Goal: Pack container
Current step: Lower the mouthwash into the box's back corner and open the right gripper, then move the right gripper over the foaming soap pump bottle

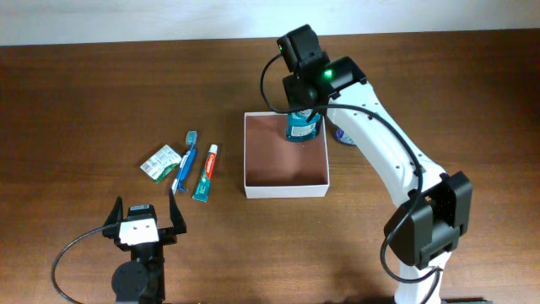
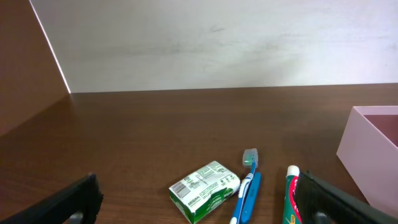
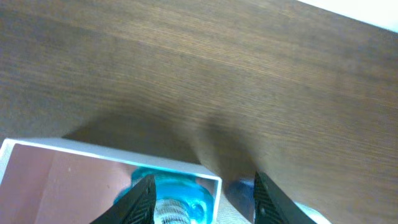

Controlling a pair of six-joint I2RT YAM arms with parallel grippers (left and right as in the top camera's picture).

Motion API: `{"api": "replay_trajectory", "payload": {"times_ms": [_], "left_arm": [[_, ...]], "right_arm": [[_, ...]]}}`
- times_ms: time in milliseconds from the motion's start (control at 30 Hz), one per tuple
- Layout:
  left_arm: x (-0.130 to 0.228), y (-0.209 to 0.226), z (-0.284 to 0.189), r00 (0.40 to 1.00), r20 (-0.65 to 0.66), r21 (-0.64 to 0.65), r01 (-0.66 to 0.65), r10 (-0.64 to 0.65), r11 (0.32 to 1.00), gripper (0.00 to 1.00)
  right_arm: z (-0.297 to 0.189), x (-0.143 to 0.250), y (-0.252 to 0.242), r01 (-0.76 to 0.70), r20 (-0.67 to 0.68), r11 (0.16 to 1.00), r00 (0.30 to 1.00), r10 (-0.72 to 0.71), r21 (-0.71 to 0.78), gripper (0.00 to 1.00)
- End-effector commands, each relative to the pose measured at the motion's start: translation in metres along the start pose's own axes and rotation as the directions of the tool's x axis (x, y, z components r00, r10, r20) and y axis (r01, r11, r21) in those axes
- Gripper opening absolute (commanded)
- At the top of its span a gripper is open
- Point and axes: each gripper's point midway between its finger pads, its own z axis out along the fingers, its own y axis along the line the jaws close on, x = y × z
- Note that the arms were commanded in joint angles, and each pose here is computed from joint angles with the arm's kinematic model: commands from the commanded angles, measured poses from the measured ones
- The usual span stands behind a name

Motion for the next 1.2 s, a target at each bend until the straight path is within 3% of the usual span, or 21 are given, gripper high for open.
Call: {"api": "replay_trajectory", "payload": {"times_ms": [0, 200, 300, 433, 567, 700, 900, 1033, 1167], "left_arm": [[0.001, 0.002, 0.000, 1.000, 0.003, -0.007, -0.018, 0.018, 1.000, 0.99], [0.001, 0.002, 0.000, 1.000, 0.003, -0.007, -0.018, 0.018, 1.000, 0.99], [0.001, 0.002, 0.000, 1.000, 0.003, -0.007, -0.018, 0.018, 1.000, 0.99], [0.001, 0.002, 0.000, 1.000, 0.003, -0.007, -0.018, 0.018, 1.000, 1.00], [0.001, 0.002, 0.000, 1.000, 0.003, -0.007, -0.018, 0.018, 1.000, 0.99], [0.001, 0.002, 0.000, 1.000, 0.003, -0.007, -0.018, 0.018, 1.000, 0.99], [0.001, 0.002, 0.000, 1.000, 0.003, -0.007, -0.018, 0.018, 1.000, 0.99], [0.001, 0.002, 0.000, 1.000, 0.003, -0.007, -0.018, 0.018, 1.000, 0.99], [0.001, 0.002, 0.000, 1.000, 0.003, -0.007, -0.018, 0.018, 1.000, 0.99]], "right_arm": [[-0.040, -0.028, -0.025, -0.031, 0.089, 0.999, 0.996, 0.028, 0.041, 0.44], [-0.074, -0.039, -0.076, -0.132, 0.109, 0.988, 0.986, 0.123, 0.078, 0.44], [-0.082, -0.035, -0.111, -0.208, 0.099, 0.972, 0.975, 0.198, 0.107, 0.49], [-0.076, -0.013, -0.145, -0.260, 0.013, 0.959, 0.966, 0.260, 0.110, 0.56], [-0.066, 0.009, -0.146, -0.295, -0.098, 0.956, 0.951, 0.292, -0.011, 0.57], [-0.064, 0.021, -0.146, -0.209, -0.149, 0.974, 0.969, 0.195, -0.084, 0.59], [-0.069, 0.046, -0.139, 0.090, -0.212, 0.982, 0.969, -0.125, -0.167, 0.66], [-0.071, 0.050, -0.133, 0.100, -0.221, 0.973, 0.964, -0.146, -0.208, 0.66], [-0.076, 0.046, -0.109, 0.068, -0.184, 0.938, 0.973, -0.137, -0.339, 0.66]]}}
